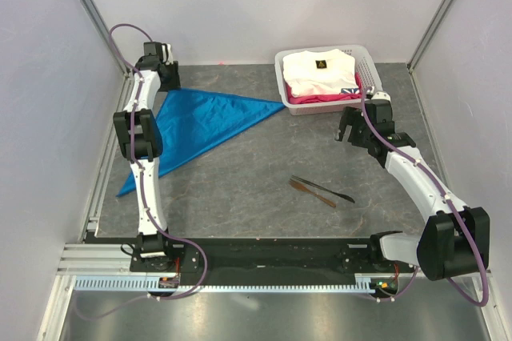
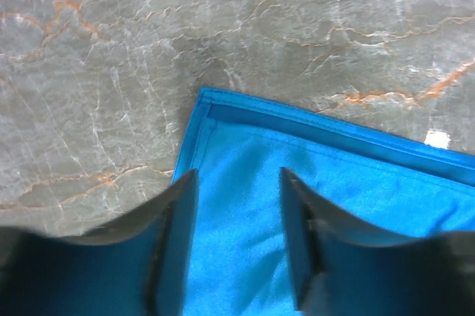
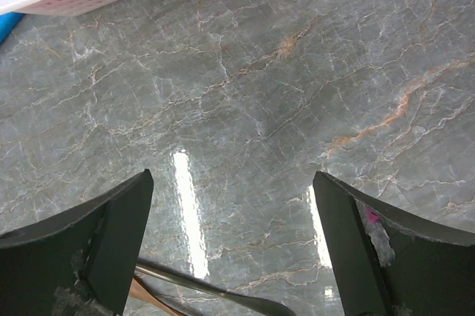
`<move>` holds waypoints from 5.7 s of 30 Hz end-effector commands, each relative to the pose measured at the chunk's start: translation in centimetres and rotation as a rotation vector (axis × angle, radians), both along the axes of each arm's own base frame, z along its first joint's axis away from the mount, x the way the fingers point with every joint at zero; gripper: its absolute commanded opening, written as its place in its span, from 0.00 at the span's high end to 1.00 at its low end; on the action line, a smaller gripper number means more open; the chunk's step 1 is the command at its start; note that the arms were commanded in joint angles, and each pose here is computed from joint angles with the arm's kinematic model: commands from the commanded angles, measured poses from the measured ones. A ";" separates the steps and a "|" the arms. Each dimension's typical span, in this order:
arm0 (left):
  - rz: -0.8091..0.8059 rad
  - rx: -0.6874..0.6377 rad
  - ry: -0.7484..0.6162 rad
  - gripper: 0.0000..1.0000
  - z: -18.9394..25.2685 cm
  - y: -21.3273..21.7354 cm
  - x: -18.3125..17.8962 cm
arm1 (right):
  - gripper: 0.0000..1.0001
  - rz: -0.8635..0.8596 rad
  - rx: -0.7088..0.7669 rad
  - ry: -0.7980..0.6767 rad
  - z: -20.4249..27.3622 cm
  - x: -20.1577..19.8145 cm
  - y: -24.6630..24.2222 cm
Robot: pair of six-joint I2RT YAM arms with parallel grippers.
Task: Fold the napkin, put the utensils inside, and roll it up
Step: Fold the napkin, then grab a utensil with the right arm, then place the utensil onto the napkin
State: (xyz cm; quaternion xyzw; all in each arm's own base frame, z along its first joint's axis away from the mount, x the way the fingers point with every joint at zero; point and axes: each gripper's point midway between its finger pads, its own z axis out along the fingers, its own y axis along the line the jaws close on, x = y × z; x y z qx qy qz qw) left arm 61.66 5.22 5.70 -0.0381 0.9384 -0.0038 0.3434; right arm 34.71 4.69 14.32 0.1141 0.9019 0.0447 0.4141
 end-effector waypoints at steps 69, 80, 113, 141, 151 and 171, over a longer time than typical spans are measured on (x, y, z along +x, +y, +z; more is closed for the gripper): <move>-0.342 -0.311 -0.241 0.27 17.5 -17.1 -29.1 | 0.59 0.607 -0.282 0.495 -12.3 -13.9 13.7; -0.336 -0.306 -0.254 0.26 17.7 -16.9 -29.2 | 1.00 0.606 -0.226 0.477 -11.6 -15.3 18.3; 0.082 -0.130 -0.426 0.27 19.9 -8.5 -28.3 | 1.00 -0.021 0.749 0.136 -1.4 4.6 46.8; 0.084 -0.134 -0.437 0.27 20.3 -8.4 -28.5 | 1.00 -0.400 1.058 0.204 -7.8 9.7 48.8; 0.071 -0.144 -0.427 0.27 20.1 -8.7 -28.4 | 0.98 -0.405 1.009 0.178 -8.7 9.9 48.4; 0.063 -0.136 -0.422 0.26 20.0 -8.7 -28.3 | 0.50 -0.213 0.947 0.046 -3.6 11.3 49.0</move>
